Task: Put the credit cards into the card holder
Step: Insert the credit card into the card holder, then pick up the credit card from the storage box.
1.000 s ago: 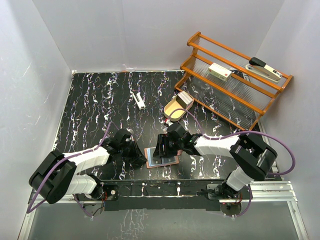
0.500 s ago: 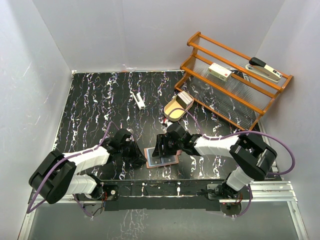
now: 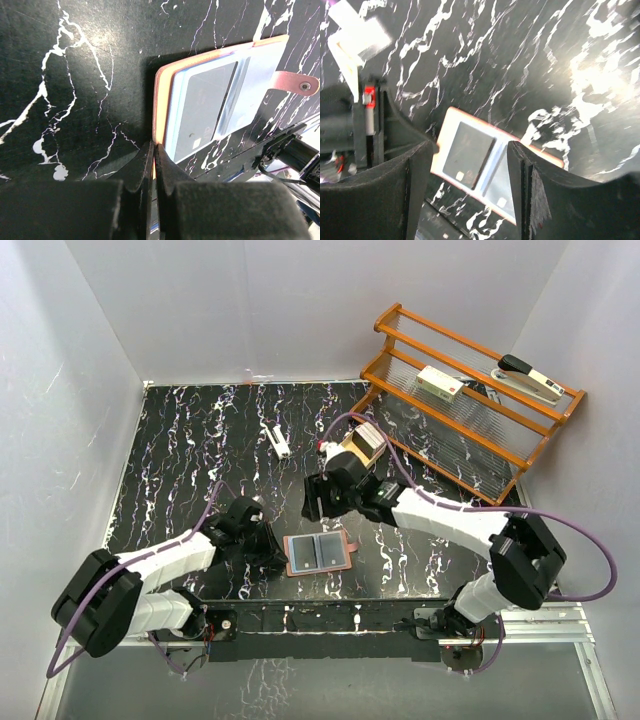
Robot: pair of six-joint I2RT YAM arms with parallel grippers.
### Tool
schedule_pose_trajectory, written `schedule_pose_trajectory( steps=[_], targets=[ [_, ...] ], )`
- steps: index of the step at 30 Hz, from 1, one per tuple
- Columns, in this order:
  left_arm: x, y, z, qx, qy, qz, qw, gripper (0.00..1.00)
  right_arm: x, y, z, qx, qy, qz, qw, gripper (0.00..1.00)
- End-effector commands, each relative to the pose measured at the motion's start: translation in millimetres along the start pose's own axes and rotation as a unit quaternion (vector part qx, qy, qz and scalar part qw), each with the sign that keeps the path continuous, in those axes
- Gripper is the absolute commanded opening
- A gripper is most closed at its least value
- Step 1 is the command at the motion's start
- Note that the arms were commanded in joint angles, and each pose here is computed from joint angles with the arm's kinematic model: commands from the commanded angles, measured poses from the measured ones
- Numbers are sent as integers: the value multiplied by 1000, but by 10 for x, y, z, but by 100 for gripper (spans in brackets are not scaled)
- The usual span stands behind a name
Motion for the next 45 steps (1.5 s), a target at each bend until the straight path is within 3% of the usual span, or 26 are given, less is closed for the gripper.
schedule_pose_trajectory(
  steps=[1,9,16,23,25,37,40,45],
  targets=[
    [-48,-57,-92,-9,-23,24,999,0,-411,-228,-87,106,-35,-59,992,60],
    [-85,-112,-144,2,-43,31,999,3,-969,-774,-45,241,-63,-93,964,61],
    [-96,-165,-263,7,-60,39,997,47,-1220,-1231,167,303,-70,-125,942,59],
    [-103,-237,-399,10,-64,55,996,65,-1349,-1515,414,359,-21,-156,920,62],
    [-89,-248,-444,22,-66,58,996,97,-1358,-1557,469,368,-17,-164,915,63],
    [-46,-264,-656,42,-86,77,992,98,-1383,-1886,686,412,38,-209,886,66],
    [-25,-249,-669,51,-88,73,992,97,-1369,-1983,700,440,56,-220,869,66],
    [-32,-267,-684,53,-90,75,992,92,-1384,-2042,698,447,59,-222,864,63]
  ],
)
Point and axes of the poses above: each gripper's point midway between its finger pads, its own z axis out along the fingers, its own y axis along the line the jaws close on, x = y × z, the point moved 10 cm from there along -z, back along the fingers, and after that the axes turned 7 degrees about -z, right-handed, at the moved point
